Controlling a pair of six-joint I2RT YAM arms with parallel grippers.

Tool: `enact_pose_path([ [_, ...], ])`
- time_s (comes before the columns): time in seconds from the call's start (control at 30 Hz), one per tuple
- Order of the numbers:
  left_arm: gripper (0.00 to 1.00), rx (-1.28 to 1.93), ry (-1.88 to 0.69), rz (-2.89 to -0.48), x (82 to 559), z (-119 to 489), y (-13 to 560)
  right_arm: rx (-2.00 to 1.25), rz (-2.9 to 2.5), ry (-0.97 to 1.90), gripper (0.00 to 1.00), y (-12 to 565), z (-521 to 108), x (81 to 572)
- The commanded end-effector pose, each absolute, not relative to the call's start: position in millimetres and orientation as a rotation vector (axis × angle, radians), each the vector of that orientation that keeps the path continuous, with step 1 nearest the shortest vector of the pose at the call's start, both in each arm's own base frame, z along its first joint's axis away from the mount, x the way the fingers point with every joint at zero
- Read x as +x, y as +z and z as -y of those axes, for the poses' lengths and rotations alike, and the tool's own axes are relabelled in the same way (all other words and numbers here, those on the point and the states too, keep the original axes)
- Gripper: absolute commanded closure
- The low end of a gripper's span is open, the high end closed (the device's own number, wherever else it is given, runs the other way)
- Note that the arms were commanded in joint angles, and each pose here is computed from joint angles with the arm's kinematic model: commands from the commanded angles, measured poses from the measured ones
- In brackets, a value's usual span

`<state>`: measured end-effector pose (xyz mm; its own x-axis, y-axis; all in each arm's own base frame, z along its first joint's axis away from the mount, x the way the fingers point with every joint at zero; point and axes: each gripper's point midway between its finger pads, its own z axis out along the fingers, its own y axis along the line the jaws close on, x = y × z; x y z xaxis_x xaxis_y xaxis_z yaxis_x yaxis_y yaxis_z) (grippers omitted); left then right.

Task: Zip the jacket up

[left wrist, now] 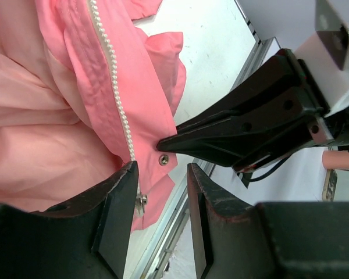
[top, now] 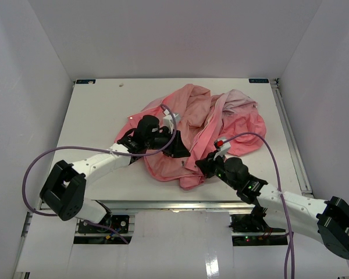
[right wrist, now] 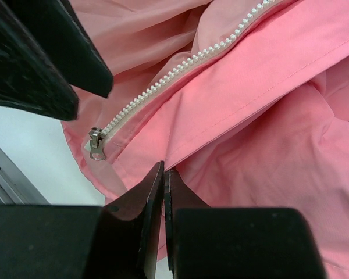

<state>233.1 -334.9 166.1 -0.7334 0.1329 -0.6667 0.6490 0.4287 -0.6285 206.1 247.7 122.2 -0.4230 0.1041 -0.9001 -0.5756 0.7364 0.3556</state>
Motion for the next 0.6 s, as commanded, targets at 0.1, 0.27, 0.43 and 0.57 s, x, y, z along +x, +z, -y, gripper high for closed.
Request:
enact_pose_path([
  [0.1, 0.50, 0.741, -1.298, -2.192, 231.4, 342.3, 153.4, -0.380, -1.795, 0.829, 0.92, 138.9, -252.9, 207.9],
  [0.27, 0.52, 0.766, -1.331, -2.202, 229.8, 346.7, 148.6, -0.383, -1.788, 0.832, 0.92, 140.1, -252.6, 206.9],
  [0.43, 0.66, 0.791, -1.355, -2.182, 229.5, 349.6, 151.1, -0.384, -1.791, 0.831, 0.92, 138.9, -252.6, 207.0],
  [0.57, 0.91, 0.842, -1.454, -2.098, 223.2, 357.4, 160.4, -0.375, -1.782, 0.857, 0.81, 140.5, -254.4, 206.0],
])
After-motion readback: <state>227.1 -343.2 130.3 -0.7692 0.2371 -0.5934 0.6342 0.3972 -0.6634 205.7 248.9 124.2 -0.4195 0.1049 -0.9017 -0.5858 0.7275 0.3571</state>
